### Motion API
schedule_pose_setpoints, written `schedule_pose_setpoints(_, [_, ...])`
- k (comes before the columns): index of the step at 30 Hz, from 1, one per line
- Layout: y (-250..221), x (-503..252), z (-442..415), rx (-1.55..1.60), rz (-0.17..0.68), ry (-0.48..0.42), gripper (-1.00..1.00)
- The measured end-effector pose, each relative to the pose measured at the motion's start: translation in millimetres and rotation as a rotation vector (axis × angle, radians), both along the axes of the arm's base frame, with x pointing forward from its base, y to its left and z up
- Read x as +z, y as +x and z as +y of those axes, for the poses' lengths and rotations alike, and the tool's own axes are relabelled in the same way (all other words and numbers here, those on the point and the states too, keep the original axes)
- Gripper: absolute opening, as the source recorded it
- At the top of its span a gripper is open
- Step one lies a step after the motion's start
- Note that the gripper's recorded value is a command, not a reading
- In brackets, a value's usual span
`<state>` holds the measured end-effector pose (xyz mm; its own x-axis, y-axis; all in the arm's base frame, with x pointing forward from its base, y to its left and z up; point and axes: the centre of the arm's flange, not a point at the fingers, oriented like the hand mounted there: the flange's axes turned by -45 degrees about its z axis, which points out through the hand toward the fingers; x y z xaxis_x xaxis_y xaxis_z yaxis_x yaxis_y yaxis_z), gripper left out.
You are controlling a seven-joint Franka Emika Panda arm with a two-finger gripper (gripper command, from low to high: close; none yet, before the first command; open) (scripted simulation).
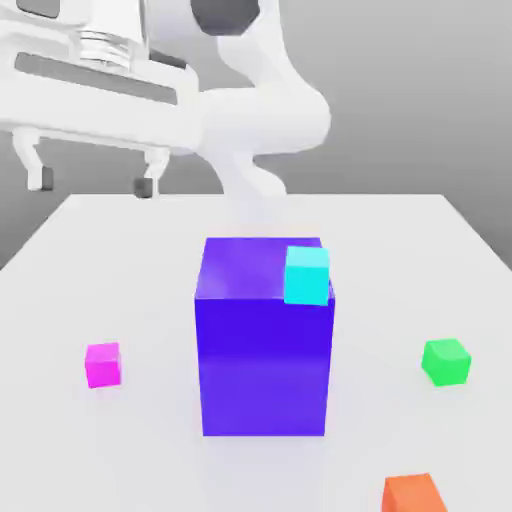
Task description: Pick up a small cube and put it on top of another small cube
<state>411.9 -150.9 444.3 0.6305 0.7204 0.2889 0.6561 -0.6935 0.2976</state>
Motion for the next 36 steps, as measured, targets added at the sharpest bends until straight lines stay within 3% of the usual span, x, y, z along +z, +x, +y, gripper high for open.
schedule_pose_setpoints(15, [-51,-142,-54,0.438,0.205,-0.147,0.0])
schedule_pose_setpoints(29, [-142,-243,-82,0.873,0.375,-0.201,0.0])
schedule_pose_setpoints(36, [-150,-267,-91,0.93,0.396,-0.222,0.0])
